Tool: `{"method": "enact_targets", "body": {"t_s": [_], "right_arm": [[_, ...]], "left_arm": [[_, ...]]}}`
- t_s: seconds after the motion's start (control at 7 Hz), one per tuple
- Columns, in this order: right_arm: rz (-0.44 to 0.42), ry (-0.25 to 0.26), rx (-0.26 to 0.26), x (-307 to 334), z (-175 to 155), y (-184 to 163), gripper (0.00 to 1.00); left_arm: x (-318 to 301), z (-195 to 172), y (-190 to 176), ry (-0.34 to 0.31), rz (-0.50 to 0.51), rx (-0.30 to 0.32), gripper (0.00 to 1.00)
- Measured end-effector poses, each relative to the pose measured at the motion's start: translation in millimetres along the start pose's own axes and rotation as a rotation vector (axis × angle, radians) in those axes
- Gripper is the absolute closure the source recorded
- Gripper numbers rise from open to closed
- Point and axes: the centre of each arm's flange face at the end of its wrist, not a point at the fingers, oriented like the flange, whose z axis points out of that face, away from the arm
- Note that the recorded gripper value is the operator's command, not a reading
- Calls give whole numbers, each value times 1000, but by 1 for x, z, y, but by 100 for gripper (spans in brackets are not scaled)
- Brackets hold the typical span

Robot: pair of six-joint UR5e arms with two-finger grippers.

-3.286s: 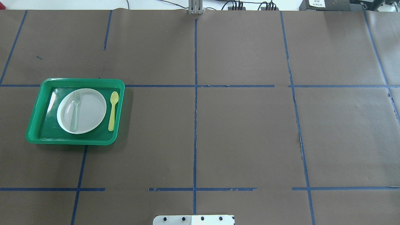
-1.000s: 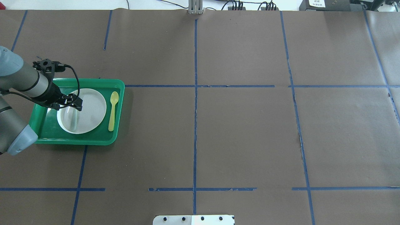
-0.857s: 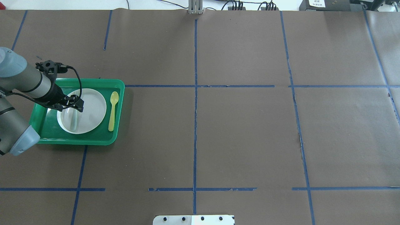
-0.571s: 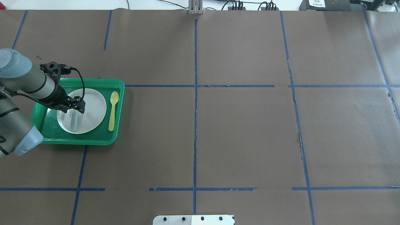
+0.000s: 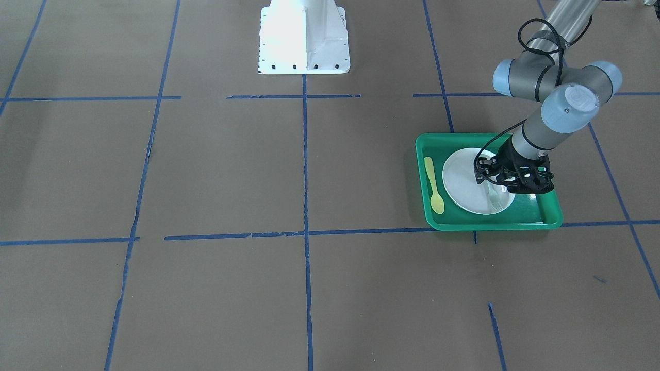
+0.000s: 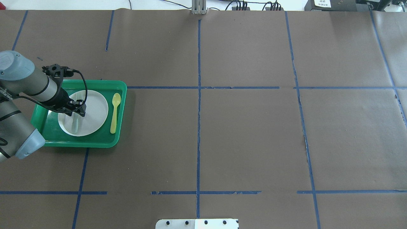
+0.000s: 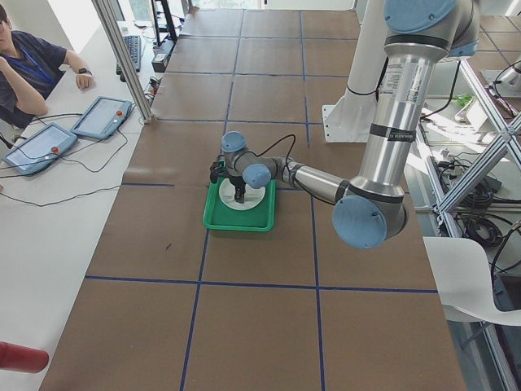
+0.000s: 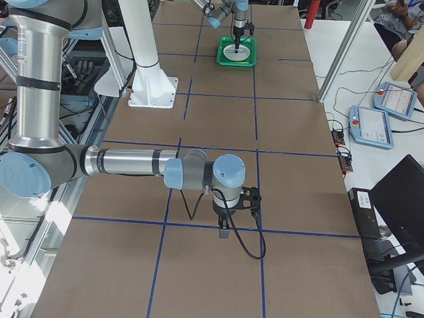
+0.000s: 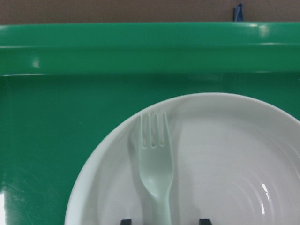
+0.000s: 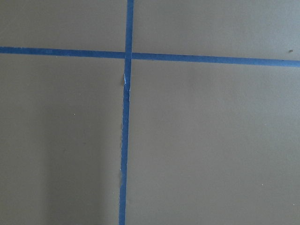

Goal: Place fork
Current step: 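Lower the left gripper and close it on the fork handle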

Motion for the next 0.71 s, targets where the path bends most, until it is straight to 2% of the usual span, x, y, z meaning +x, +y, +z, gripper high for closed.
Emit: {"method": "enact_targets", "body": {"t_s": [0.14,0.29,0.57,0.71], "right_arm": [[0,0,0,0,0,0,0],[0,0,0,0,0,0,0],[0,0,0,0,0,0,0],[0,0,0,0,0,0,0]], "left_arm": [[0,1,0,-1,0,-1,49],[0,1,0,-1,1,-2,61],[0,1,0,-1,1,-2,92],[0,1,0,-1,3,-1,100]]}}
